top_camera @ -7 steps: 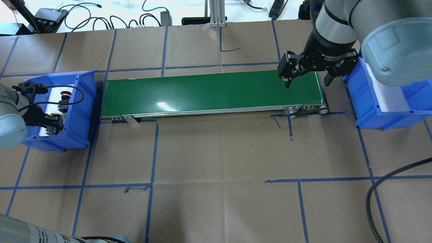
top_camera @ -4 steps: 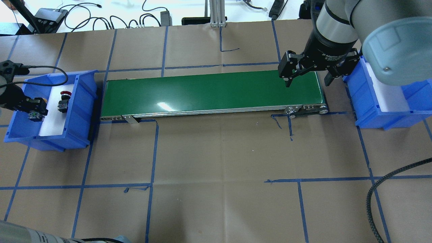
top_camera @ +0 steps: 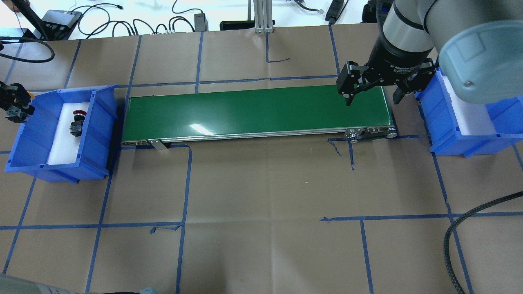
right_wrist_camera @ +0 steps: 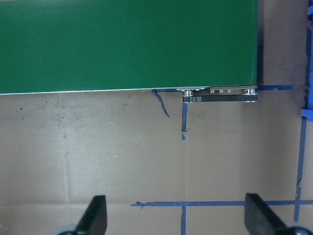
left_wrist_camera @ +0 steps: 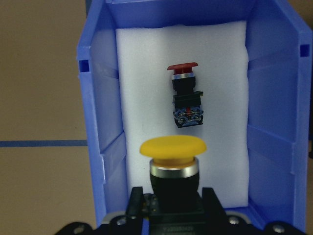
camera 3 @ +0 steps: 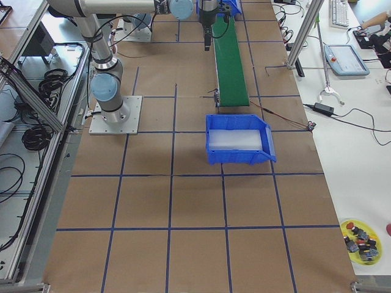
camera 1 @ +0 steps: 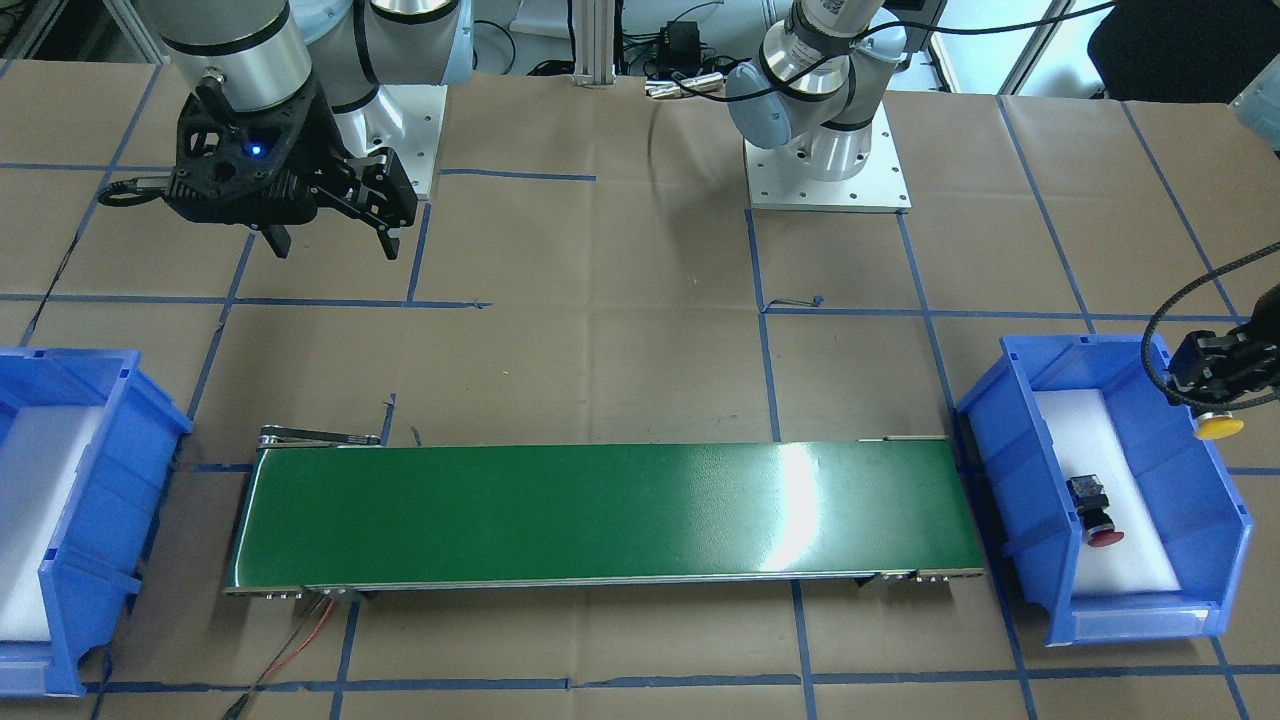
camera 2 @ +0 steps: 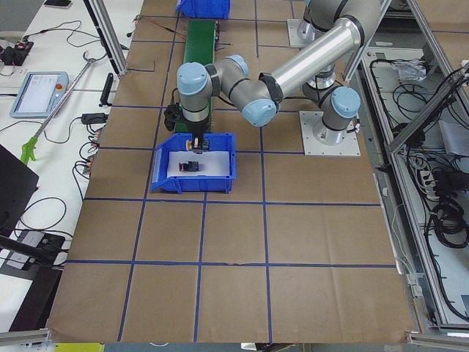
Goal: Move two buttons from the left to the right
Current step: 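Carry the yellow button to the conveyor's near end and release it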
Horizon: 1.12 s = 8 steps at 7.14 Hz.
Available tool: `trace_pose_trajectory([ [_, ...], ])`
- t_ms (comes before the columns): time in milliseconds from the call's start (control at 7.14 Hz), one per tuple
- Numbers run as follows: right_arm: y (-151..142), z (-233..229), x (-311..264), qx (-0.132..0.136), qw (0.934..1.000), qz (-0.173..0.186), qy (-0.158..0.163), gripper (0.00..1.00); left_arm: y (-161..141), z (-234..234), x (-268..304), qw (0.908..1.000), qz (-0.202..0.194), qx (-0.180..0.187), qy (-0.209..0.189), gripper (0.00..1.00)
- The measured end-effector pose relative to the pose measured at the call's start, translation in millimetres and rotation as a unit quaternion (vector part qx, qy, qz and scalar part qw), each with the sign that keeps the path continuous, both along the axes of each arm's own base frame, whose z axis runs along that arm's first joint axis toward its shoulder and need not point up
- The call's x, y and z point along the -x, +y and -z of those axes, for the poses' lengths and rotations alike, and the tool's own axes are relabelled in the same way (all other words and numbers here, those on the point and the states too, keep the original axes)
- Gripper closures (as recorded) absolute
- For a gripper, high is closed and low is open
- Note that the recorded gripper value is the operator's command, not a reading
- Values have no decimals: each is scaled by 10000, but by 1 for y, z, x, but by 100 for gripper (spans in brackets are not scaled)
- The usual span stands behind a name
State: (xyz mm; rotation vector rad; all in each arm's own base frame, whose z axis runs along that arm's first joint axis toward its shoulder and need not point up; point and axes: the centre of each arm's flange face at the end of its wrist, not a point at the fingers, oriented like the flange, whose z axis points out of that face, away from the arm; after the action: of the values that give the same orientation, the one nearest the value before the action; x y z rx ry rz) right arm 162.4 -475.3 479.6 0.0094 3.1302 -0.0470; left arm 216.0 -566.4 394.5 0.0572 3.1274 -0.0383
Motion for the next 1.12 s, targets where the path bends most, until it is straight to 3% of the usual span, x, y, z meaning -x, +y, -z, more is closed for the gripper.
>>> trace_pose_trajectory([
  [561, 0, 2, -1, -26, 10000, -10, -3, 0, -44, 3, 155, 10000, 17, -34, -14, 97],
  [1121, 1, 0, -1, -7, 10000, -6, -7, 0, -69, 87, 216, 9999, 34, -117, 12, 96],
])
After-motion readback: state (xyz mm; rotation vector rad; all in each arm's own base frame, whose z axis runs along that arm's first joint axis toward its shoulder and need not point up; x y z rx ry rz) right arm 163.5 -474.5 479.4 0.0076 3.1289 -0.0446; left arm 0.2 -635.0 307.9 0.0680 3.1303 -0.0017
